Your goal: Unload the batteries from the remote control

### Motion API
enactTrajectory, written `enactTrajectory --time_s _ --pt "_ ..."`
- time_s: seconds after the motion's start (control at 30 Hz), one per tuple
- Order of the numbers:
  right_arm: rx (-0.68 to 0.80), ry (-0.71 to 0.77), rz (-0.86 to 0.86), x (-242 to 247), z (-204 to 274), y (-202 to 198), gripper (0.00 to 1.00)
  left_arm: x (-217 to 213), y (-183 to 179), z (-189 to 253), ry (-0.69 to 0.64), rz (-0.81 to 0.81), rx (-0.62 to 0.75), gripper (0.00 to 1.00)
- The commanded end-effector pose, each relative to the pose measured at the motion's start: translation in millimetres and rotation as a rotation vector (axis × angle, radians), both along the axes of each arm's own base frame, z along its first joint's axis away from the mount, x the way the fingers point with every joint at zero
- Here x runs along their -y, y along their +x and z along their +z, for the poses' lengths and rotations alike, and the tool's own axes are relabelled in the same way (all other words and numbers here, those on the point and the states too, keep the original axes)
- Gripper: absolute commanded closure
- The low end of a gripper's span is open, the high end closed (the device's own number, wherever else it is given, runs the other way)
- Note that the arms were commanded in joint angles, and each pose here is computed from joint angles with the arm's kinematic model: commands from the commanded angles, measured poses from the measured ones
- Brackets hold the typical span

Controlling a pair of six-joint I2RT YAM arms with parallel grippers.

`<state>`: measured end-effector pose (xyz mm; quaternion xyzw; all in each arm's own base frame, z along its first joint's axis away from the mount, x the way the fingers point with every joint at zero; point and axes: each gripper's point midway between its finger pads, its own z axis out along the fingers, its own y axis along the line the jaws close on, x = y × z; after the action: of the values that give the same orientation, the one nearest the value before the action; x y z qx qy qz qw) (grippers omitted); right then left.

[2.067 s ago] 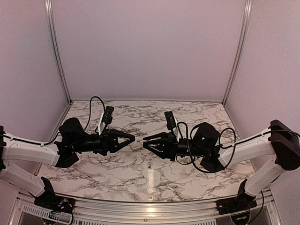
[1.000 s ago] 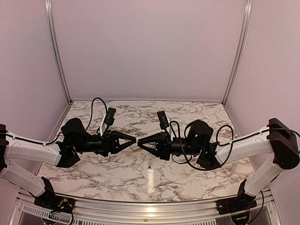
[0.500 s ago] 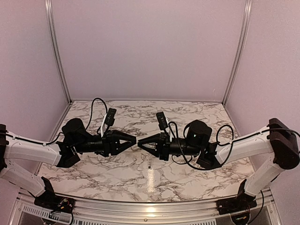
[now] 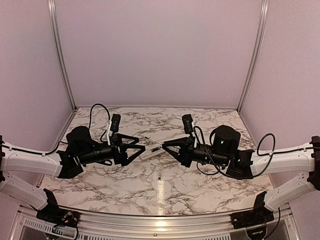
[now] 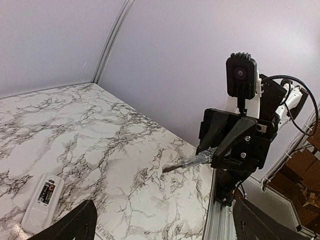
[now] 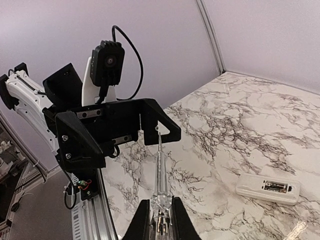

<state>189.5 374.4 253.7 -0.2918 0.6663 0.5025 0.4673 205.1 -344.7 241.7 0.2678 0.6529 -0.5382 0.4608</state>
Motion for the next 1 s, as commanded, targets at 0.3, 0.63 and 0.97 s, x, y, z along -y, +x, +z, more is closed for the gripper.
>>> enactTrajectory --time_s 0.3,0.63,0.97 --pt "0.027 -0.164 -0.316 75 -23 22 1.00 -25 72 -58 0.418 0.378 0.017 0.01" --pt "0.043 -0.200 -0.357 94 -32 21 1.00 -25 87 -124 0.859 0.276 0.070 0.01" --pt "0.049 -0.199 -0.372 112 -41 13 1.00 -7 114 -161 1.003 0.090 0.047 0.01"
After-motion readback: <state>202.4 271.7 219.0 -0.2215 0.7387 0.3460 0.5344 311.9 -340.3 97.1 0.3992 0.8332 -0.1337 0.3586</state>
